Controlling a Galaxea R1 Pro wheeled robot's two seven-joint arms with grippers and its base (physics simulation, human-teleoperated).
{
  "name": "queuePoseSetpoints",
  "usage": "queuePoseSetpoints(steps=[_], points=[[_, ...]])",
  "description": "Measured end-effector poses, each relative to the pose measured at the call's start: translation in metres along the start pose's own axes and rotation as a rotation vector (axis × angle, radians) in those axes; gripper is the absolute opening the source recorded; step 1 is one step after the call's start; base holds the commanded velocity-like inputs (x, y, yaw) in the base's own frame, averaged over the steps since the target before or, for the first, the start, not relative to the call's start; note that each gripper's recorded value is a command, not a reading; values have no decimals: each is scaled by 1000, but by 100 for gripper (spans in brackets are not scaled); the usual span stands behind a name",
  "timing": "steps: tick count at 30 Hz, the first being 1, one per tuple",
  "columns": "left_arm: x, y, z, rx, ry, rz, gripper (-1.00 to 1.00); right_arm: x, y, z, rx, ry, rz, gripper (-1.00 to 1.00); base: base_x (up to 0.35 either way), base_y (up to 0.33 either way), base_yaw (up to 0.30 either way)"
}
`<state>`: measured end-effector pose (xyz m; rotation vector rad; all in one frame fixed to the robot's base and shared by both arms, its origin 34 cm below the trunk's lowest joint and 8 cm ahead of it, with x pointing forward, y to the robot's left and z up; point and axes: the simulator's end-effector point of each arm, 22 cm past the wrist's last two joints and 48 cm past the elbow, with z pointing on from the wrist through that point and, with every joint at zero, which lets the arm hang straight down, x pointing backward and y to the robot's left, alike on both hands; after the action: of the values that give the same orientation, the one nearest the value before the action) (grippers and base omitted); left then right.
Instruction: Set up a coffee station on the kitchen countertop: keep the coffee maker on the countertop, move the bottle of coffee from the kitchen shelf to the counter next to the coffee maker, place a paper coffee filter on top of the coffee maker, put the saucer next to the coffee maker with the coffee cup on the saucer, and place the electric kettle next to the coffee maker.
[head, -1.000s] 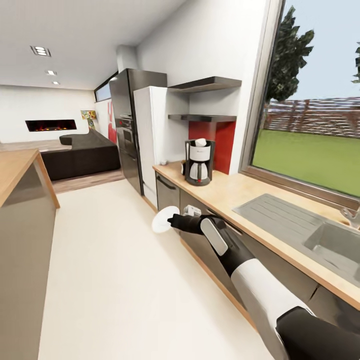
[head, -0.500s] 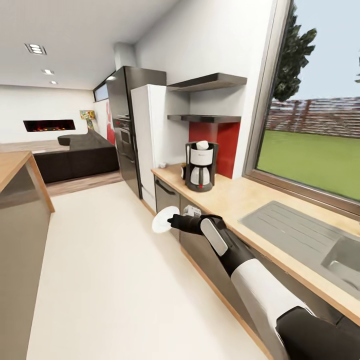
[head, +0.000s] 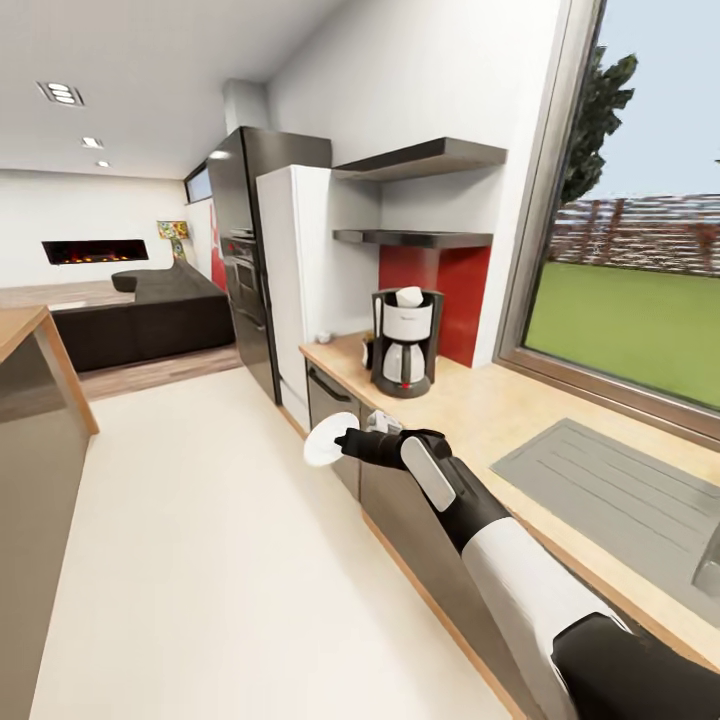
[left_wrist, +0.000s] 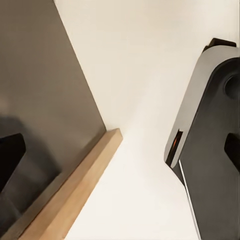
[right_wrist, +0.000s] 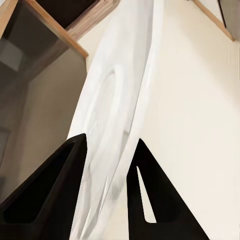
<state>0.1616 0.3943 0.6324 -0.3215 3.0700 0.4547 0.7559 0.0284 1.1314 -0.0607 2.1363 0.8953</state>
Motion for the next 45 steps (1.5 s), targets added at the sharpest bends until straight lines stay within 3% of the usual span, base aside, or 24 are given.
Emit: queuePoseSetpoints(steps=[37, 45], points=[[-1, -15, -2, 24, -7, -2, 100, 0, 0, 0, 1, 1, -1, -100, 324, 116, -1], [-2, -15, -2, 23, -11, -3, 100, 0, 1, -1, 1, -1, -2, -100, 331, 45, -216]])
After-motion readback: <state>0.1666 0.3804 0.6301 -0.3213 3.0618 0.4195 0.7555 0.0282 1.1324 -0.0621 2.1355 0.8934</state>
